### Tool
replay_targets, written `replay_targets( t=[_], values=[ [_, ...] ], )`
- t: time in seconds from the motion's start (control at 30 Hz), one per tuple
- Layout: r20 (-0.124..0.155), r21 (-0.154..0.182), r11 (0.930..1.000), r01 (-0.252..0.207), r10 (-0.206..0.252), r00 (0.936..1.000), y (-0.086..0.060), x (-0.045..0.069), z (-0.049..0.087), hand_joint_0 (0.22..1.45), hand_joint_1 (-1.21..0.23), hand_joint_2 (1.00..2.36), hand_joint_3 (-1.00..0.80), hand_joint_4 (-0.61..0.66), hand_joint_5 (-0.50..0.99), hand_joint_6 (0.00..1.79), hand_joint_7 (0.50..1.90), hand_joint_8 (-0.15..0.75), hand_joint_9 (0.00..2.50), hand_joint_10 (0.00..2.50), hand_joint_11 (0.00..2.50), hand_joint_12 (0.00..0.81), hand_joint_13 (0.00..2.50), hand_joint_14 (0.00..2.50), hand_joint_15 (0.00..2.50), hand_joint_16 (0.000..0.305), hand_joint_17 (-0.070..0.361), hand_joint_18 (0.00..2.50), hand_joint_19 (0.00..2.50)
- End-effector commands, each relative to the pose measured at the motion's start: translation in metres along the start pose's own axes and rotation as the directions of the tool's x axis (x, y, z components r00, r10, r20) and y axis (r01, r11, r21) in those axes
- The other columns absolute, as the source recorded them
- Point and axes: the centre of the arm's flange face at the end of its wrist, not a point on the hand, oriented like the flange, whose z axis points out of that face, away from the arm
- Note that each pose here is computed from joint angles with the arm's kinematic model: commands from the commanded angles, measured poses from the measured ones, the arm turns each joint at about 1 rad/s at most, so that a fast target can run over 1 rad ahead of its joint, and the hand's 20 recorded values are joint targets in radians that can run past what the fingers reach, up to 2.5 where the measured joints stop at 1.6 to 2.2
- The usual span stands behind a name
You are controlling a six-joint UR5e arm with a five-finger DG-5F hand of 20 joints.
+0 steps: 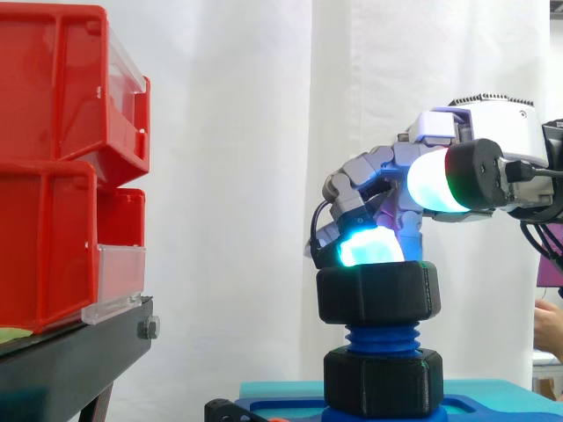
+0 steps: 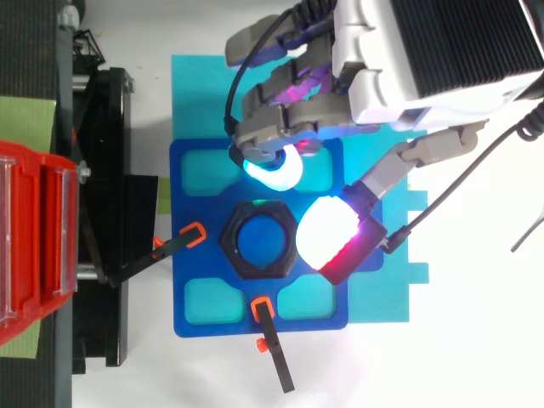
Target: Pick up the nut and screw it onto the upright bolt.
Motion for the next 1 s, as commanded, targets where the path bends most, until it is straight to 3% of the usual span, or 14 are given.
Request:
replay_targets(
  t=[0.0,0.17,0.27,0.43,0.57,0.67,0.73,0.83,0.87,0.93,0.97],
  values=[
    [-0.001,-0.004,1.0000,0.001,-0.001,1.0000,-0.003,-0.001,-0.003,0.56,-0.29,1.00,-0.50,0.05,0.06,0.62,1.22,0.188,1.63,0.01,0.13,0.102,1.10,0.00,0.00,0.002,0.004,0.71,0.00],
    [0.010,-0.020,0.9998,0.009,-0.009,0.9999,-0.007,-0.019,-0.001,0.56,-0.30,1.00,-0.50,0.05,0.06,0.64,1.19,0.167,1.68,0.01,0.15,0.100,1.15,0.00,0.00,0.000,0.001,0.77,0.00],
    [0.000,-0.024,0.9997,0.007,-0.007,1.0000,-0.007,-0.026,0.000,0.56,-0.28,1.00,-0.50,0.10,0.07,0.50,1.41,0.202,1.61,0.01,0.16,0.108,1.11,0.00,0.00,0.002,0.005,0.72,0.00],
    [-0.017,-0.019,0.9996,0.019,-0.020,0.9997,-0.007,-0.042,0.001,0.55,-0.26,1.00,-0.50,0.19,-0.01,0.50,1.16,0.225,1.45,0.01,0.13,0.129,1.02,0.00,0.00,0.006,0.013,0.66,0.00],
    [0.003,-0.029,0.9987,0.041,-0.041,0.9992,-0.006,-0.062,0.006,0.54,-0.26,1.00,-0.50,0.23,-0.05,0.50,1.00,0.221,1.34,0.00,0.11,0.152,0.95,0.00,0.00,0.010,0.023,0.63,0.01],
    [0.008,-0.042,0.9981,0.045,-0.044,0.9990,-0.005,-0.062,0.008,0.53,-0.24,1.00,-0.50,0.20,-0.08,0.50,0.86,0.218,1.24,0.00,0.06,0.168,0.89,0.00,0.00,0.014,0.032,0.58,0.05],
    [0.016,-0.047,0.9977,0.050,-0.049,0.9987,-0.004,-0.062,0.009,0.52,-0.23,1.00,-0.50,0.19,-0.11,0.50,0.68,0.197,1.08,0.00,0.00,0.169,0.80,0.00,0.00,0.017,0.039,0.50,0.04],
    [0.015,-0.053,0.9974,0.049,-0.048,0.9987,0.000,-0.053,0.010,0.51,-0.21,1.00,-0.50,0.16,-0.12,0.50,0.60,0.174,0.92,0.00,0.00,0.170,0.65,0.00,0.00,0.020,0.045,0.37,0.00],
    [0.022,-0.058,0.9971,0.049,-0.047,0.9986,0.002,-0.043,0.011,0.51,-0.20,1.00,-0.50,0.16,-0.12,0.50,0.59,0.170,0.88,0.00,0.00,0.178,0.62,0.00,0.00,0.021,0.047,0.33,0.00],
    [0.032,-0.061,0.9968,0.052,-0.050,0.9982,0.004,-0.038,0.012,0.50,-0.19,1.00,-0.50,0.16,-0.12,0.50,0.58,0.159,0.86,0.00,0.00,0.183,0.59,0.00,0.00,0.022,0.049,0.30,0.00],
    [0.042,-0.063,0.9966,0.052,-0.050,0.9979,0.006,-0.029,0.013,0.50,-0.19,1.00,-0.50,0.16,-0.13,0.50,0.58,0.161,0.85,0.00,0.00,0.186,0.59,0.00,0.00,0.022,0.050,0.30,0.00]
  ],
)
